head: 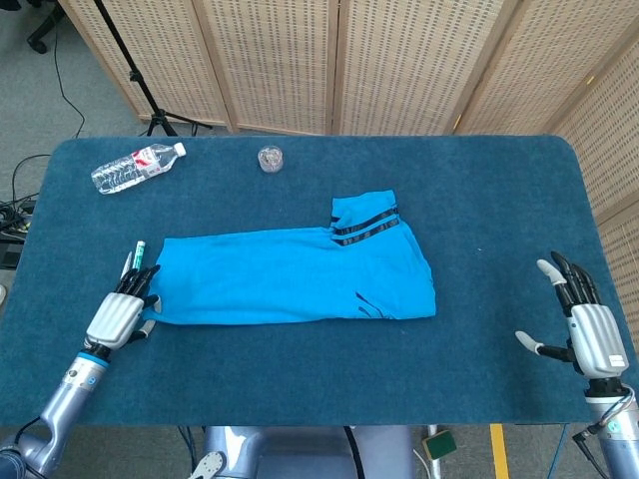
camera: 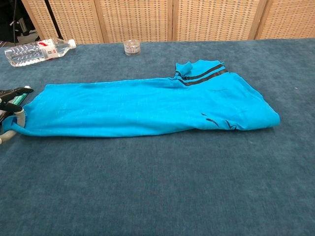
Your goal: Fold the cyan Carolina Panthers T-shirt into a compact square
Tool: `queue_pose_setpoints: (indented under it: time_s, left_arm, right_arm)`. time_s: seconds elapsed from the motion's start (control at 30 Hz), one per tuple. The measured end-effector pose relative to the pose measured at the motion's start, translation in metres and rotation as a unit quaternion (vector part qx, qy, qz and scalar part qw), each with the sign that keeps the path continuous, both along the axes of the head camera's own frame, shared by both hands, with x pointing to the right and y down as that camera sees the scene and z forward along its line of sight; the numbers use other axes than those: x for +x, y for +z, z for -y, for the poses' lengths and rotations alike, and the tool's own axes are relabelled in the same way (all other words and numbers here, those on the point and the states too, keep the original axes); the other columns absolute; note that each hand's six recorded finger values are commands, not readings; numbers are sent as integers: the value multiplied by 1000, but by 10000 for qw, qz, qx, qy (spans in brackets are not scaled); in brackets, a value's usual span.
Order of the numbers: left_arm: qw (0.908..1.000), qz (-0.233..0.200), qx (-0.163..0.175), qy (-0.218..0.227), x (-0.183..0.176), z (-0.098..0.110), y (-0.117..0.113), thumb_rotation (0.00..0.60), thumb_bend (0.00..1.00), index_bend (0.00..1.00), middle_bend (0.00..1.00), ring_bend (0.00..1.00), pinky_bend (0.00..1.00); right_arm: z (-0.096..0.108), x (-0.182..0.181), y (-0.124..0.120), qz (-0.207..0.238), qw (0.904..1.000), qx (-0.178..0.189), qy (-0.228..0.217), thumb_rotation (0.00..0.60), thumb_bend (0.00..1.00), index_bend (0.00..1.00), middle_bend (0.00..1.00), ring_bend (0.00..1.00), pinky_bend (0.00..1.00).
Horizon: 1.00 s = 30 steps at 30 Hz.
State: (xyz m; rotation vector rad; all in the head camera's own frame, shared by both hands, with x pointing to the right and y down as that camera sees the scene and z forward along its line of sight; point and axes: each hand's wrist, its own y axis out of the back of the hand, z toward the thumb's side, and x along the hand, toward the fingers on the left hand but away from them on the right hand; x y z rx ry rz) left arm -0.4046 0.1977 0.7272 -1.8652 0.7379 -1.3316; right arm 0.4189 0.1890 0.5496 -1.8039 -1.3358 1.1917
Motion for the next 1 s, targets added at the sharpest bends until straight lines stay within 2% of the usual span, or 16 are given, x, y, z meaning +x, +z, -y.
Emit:
queue_pose_setpoints:
  time_s: [0.17, 0.6, 0.77, 1.0]
  left_arm:
    - [9998, 131, 104, 112, -10, 4, -10, 600, 569, 815, 0, 0, 0]
    - [9946, 622, 644, 520, -51, 23, -46, 600, 565, 819, 0, 0, 0]
    - [9931, 803, 692, 507, -67, 25, -52, 600, 566, 819, 0, 0, 0]
    - [9919, 932, 821, 269, -94, 31, -63, 600, 566, 819, 0, 0, 0]
  right_arm:
    - [0, 0, 0, -1, 10000, -4, -9, 600, 0, 0, 0, 0, 0]
    - [-1, -2, 0, -7, 10000, -8, -29, 600, 0, 0, 0, 0, 0]
    - [-1, -2, 0, -14, 10000, -9, -25, 600, 0, 0, 0, 0, 0]
    - [-1, -2, 1, -12, 10000, -22, -25, 600, 0, 0, 0, 0, 0]
